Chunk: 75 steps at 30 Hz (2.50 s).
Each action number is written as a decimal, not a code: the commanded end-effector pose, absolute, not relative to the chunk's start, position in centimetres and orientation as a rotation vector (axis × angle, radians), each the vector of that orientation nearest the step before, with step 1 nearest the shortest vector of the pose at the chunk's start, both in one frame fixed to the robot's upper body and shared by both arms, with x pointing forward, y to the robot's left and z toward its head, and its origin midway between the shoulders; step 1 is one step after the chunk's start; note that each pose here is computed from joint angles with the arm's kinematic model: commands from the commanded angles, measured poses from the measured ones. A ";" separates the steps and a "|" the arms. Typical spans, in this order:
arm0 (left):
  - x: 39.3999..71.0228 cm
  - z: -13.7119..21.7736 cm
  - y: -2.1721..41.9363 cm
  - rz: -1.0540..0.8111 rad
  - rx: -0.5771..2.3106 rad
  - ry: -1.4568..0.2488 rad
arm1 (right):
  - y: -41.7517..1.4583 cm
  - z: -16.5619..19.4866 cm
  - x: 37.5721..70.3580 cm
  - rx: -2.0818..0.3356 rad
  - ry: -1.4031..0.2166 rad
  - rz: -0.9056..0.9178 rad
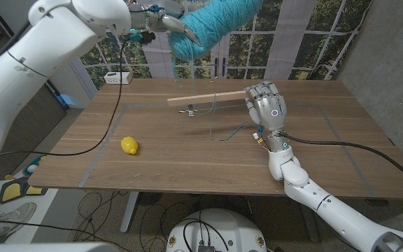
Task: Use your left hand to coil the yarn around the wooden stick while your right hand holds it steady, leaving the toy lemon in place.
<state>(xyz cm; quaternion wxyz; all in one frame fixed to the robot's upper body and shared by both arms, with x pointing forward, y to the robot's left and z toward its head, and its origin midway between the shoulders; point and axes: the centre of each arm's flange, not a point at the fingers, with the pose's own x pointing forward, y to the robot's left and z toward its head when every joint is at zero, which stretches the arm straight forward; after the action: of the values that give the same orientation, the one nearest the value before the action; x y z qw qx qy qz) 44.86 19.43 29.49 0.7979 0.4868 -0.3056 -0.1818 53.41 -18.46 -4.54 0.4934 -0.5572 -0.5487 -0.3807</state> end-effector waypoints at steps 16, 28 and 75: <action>42.3 30.0 16.7 -0.500 1.077 -0.726 | -17.4 -3.9 56.1 -1.421 -1.057 -0.923; 41.7 29.2 15.4 -0.572 1.071 -0.754 | -17.1 -3.0 56.5 -1.421 -0.897 -0.910; 43.3 19.6 18.2 -0.749 0.943 -0.700 | -21.0 -0.1 55.3 -1.103 -0.754 -1.148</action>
<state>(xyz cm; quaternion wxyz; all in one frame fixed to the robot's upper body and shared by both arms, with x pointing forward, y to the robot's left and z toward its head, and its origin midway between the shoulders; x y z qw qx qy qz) 43.03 16.70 22.33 0.7549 0.4609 -0.3198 -0.3396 55.56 -19.66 -0.94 0.6336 -0.5126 -0.3368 -0.4716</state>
